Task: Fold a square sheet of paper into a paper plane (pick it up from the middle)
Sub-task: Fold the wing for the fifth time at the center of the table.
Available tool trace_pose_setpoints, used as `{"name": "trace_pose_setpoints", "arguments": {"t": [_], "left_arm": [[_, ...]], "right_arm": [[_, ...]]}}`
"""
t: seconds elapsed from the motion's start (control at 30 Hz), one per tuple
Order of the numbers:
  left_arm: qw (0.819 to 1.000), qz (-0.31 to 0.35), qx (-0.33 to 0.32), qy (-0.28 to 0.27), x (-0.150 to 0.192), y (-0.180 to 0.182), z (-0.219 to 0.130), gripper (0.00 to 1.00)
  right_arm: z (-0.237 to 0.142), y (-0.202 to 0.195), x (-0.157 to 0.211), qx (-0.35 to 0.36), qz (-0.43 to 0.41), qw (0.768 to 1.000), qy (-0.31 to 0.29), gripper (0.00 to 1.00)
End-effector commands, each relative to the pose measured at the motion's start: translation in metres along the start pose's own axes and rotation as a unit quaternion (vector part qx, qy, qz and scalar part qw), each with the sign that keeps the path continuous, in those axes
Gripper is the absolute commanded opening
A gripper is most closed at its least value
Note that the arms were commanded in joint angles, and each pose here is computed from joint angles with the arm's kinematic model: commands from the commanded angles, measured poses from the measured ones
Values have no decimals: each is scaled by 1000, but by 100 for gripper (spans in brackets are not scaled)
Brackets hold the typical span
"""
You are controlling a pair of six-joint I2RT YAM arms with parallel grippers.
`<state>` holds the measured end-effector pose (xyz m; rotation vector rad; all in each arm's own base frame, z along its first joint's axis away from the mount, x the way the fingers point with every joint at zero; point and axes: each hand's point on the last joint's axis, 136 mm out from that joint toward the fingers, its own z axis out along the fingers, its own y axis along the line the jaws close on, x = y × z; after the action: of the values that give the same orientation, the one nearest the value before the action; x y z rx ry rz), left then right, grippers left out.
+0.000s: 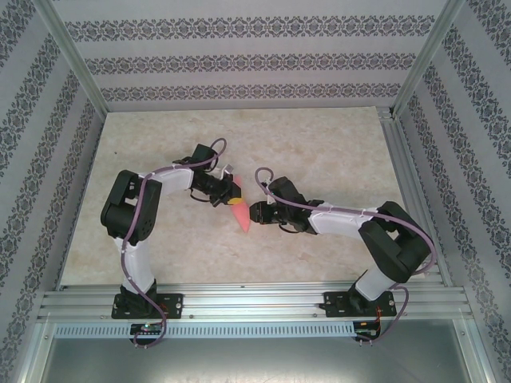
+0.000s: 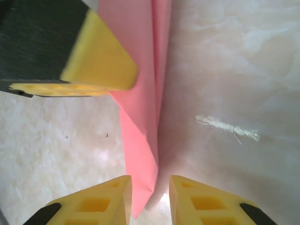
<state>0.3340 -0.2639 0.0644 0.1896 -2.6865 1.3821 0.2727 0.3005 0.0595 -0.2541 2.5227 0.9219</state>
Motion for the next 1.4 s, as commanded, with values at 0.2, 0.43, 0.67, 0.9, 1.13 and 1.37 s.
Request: {"name": "trace_pose_setpoints", "arguments": {"t": [0.2,0.43,0.67,0.9,1.13,1.37], "left_arm": [[999,16,23,44,8,12,5,0],[997,11,64,35,2,-3,-3,0],[997,14,72,31,1,-12,-8,0],[997,9,80,23,-2,-14,-10,0],[996,4,84,13,-6,-15,-11,0],[996,-1,91,12,-4,-15,-9,2]], "right_arm": [[25,18,0,-69,54,996,11,28],[36,20,4,-60,55,997,16,33],[47,34,-1,-92,67,993,8,33],[62,26,7,-75,83,994,13,29],[52,16,16,-48,70,996,31,18],[37,10,17,-19,21,997,68,6]]}}
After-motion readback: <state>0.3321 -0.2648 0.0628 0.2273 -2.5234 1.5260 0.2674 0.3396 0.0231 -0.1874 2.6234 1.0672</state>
